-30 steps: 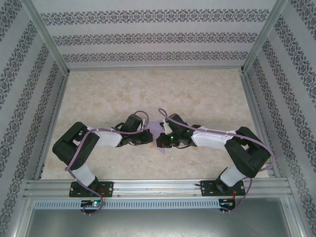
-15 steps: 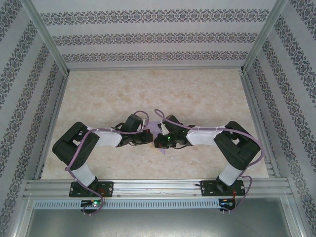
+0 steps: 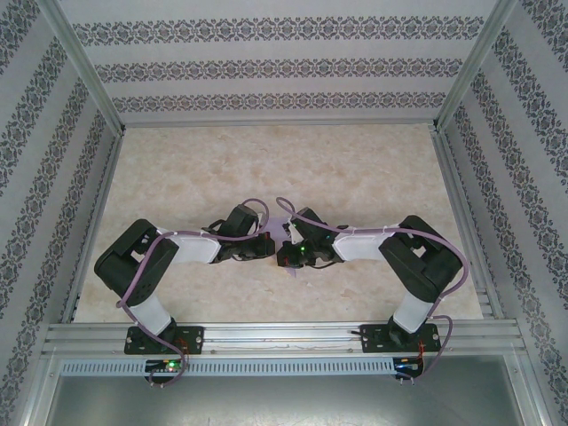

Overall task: Fold a paper plane with a square sheet of paper (fold left side to right side)
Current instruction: Third fold the triangle at the center of the table, then fourth fold the wing at the center of the table.

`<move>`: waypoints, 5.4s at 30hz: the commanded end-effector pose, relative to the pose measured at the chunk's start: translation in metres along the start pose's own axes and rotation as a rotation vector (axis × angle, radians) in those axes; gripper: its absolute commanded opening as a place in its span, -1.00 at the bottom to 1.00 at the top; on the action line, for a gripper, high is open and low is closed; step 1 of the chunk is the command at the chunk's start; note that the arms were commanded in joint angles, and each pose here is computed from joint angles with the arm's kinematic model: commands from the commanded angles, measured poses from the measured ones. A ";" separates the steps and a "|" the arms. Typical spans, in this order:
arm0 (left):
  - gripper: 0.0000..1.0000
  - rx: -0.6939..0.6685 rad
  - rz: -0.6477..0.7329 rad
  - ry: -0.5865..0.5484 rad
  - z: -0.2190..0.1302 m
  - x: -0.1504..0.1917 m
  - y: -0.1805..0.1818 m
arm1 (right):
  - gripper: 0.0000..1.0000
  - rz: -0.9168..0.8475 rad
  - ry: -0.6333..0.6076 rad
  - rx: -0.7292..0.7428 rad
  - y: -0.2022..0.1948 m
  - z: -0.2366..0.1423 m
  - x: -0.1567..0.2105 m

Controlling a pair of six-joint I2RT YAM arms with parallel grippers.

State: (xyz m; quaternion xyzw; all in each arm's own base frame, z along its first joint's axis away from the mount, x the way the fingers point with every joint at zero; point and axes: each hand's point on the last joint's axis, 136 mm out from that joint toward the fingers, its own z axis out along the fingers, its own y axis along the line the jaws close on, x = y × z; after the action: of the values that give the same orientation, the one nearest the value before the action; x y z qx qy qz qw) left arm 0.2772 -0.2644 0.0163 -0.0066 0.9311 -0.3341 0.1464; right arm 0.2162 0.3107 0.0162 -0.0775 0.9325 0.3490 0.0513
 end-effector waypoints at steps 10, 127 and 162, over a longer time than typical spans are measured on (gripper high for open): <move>-1.00 -0.283 -0.055 0.067 0.004 0.031 0.071 | -1.00 0.049 0.096 0.063 -0.028 -0.014 0.051; -0.99 0.192 -0.261 -0.118 -0.042 -0.078 -0.011 | -0.14 -0.426 -0.300 0.255 -0.010 -0.119 -0.037; -0.99 0.233 -0.295 -0.107 -0.047 -0.082 -0.027 | -0.01 -0.650 -0.213 0.630 0.001 -0.021 -0.013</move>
State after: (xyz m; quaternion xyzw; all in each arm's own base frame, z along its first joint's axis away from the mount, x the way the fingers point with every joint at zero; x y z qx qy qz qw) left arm 0.3376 -0.2378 0.0744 -0.1566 0.8740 -0.4391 0.1370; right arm 0.2232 0.2933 0.0314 -0.3179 0.9109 0.0267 0.2615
